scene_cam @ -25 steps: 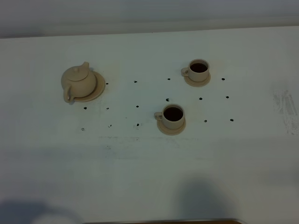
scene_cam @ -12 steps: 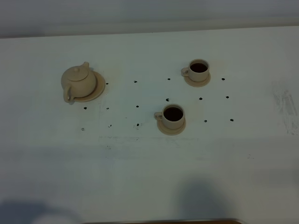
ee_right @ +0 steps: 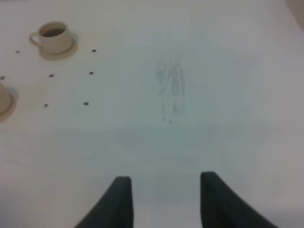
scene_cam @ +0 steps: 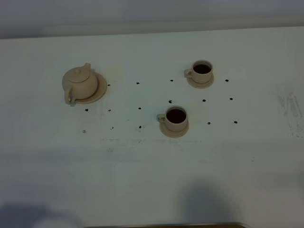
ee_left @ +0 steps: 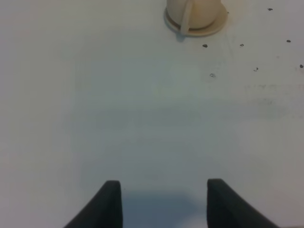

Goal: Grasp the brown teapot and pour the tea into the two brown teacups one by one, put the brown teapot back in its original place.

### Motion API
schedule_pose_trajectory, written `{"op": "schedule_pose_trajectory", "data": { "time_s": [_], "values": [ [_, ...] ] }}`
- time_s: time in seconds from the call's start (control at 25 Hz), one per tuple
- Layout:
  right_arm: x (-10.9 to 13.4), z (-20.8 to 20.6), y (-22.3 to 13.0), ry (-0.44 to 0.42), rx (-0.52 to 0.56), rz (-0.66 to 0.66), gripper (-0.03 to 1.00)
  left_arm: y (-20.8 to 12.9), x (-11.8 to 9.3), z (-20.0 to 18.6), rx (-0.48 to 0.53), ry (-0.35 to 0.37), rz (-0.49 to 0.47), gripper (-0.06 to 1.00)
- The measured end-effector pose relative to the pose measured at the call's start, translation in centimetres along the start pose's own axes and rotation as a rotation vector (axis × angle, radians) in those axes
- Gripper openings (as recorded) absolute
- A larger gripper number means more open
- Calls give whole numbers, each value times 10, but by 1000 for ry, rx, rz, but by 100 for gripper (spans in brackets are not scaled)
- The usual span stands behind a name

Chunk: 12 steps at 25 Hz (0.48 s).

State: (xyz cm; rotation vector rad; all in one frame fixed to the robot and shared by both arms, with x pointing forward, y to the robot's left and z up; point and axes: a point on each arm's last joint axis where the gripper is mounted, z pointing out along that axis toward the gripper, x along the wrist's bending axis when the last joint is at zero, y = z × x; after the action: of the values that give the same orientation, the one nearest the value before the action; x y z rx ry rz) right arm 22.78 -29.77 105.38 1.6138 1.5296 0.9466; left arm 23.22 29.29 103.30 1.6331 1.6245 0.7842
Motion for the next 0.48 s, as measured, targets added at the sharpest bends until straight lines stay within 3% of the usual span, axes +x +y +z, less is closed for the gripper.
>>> {"op": "schedule_pose_trajectory", "data": {
  "time_s": [0.48],
  "values": [
    [-1, 0, 0, -8, 0, -14, 35, 0, 0, 0, 0, 0, 0, 39]
  ]
}}
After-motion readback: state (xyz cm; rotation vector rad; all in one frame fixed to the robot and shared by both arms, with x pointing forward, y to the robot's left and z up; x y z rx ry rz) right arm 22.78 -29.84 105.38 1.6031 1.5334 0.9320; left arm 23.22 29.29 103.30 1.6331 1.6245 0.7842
